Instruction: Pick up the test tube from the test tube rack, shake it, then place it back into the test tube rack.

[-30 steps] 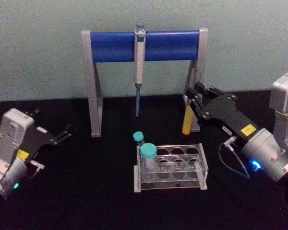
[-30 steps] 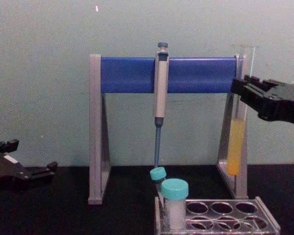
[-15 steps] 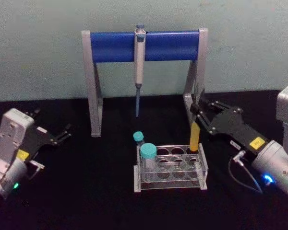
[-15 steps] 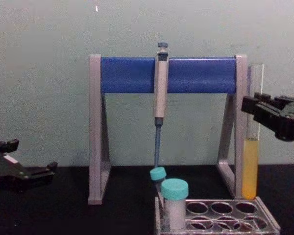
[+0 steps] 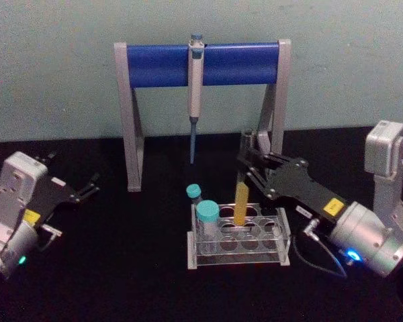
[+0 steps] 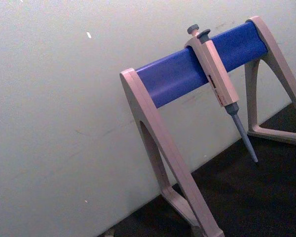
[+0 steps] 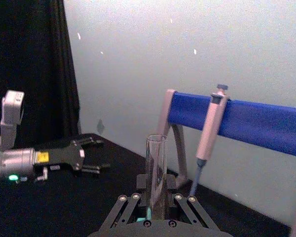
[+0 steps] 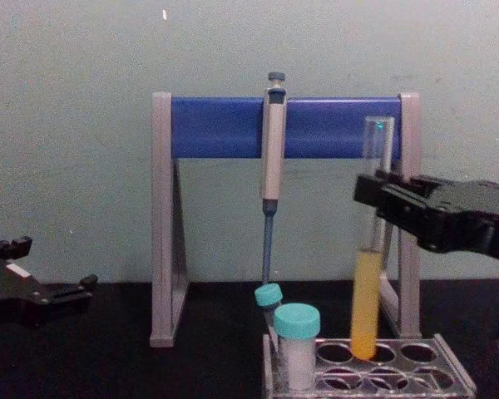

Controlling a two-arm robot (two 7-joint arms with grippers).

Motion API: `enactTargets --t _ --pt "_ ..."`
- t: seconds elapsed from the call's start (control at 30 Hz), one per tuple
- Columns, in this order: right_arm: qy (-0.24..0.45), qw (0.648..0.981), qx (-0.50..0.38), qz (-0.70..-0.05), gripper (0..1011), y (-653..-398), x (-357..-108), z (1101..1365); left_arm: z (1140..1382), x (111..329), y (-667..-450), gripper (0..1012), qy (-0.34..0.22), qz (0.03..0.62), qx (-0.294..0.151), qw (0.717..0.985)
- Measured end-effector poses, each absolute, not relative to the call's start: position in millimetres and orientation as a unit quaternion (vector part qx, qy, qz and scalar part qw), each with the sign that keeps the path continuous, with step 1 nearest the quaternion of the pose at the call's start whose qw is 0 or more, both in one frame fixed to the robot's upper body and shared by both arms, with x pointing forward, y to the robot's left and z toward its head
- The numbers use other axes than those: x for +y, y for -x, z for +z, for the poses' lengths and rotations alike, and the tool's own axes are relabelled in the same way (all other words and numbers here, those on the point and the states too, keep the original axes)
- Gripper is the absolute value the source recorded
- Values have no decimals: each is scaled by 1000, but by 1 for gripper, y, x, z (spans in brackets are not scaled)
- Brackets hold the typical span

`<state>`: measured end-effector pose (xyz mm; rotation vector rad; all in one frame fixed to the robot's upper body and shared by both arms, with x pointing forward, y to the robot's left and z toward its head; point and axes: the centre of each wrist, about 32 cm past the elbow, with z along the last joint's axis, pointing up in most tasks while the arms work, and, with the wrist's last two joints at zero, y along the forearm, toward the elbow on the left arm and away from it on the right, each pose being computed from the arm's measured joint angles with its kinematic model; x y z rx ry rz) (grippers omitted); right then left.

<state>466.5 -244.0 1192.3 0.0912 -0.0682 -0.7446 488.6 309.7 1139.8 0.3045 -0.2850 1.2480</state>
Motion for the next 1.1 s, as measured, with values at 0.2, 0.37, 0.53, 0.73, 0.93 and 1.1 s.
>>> enactTargets --t 0.2,0.37,0.53,0.73,0.93,1.1 --pt "-63 931 -35 -357 229 -480 -235 1191 1140 310 -489 1001 -141 580 -132 791" --pt "-77 925 -41 -368 229 -492 -231 1189 1140 310 -489 1001 -141 580 -132 791" --pt "-81 917 -48 -387 228 -496 -232 1188 1140 310 -489 1001 -142 580 -132 791" --pt "-77 909 -55 -405 229 -497 -236 1188 1140 310 -489 1001 -141 580 -132 791" --pt "-74 906 -58 -412 228 -495 -239 1189 1140 310 -489 1001 -141 580 -132 791" --pt "-73 905 -59 -414 228 -495 -240 1189 1140 310 -489 1001 -141 580 -132 791"
